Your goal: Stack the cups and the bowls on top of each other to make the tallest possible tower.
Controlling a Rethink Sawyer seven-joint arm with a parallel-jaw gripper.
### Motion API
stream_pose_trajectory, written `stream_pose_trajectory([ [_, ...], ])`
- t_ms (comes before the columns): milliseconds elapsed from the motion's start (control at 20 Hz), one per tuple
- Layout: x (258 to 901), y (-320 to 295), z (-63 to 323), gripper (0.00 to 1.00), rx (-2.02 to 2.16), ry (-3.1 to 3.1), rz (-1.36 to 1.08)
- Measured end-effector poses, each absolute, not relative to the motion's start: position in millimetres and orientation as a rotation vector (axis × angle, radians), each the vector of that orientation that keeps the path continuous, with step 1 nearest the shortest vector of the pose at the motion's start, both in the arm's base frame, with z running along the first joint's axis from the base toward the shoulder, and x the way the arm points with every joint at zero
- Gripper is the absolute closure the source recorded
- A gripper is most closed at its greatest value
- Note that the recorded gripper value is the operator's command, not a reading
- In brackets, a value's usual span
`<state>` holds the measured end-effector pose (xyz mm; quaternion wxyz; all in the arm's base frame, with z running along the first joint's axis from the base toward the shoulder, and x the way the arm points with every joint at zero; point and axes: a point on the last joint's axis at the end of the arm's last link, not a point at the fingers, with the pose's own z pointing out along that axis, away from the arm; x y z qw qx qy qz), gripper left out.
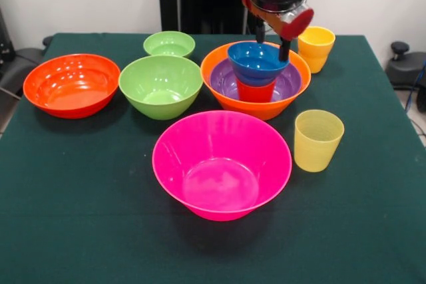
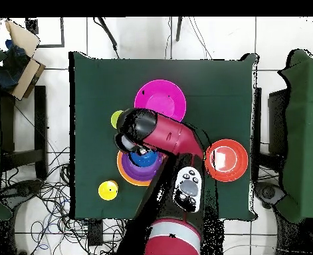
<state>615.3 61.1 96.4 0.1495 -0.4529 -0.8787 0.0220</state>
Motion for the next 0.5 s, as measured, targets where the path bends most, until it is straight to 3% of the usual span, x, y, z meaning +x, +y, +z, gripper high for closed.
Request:
stream_pose_trajectory([
  [500,618.9,3.7,112.6,0.00,-1.311,-2.544,0.125],
])
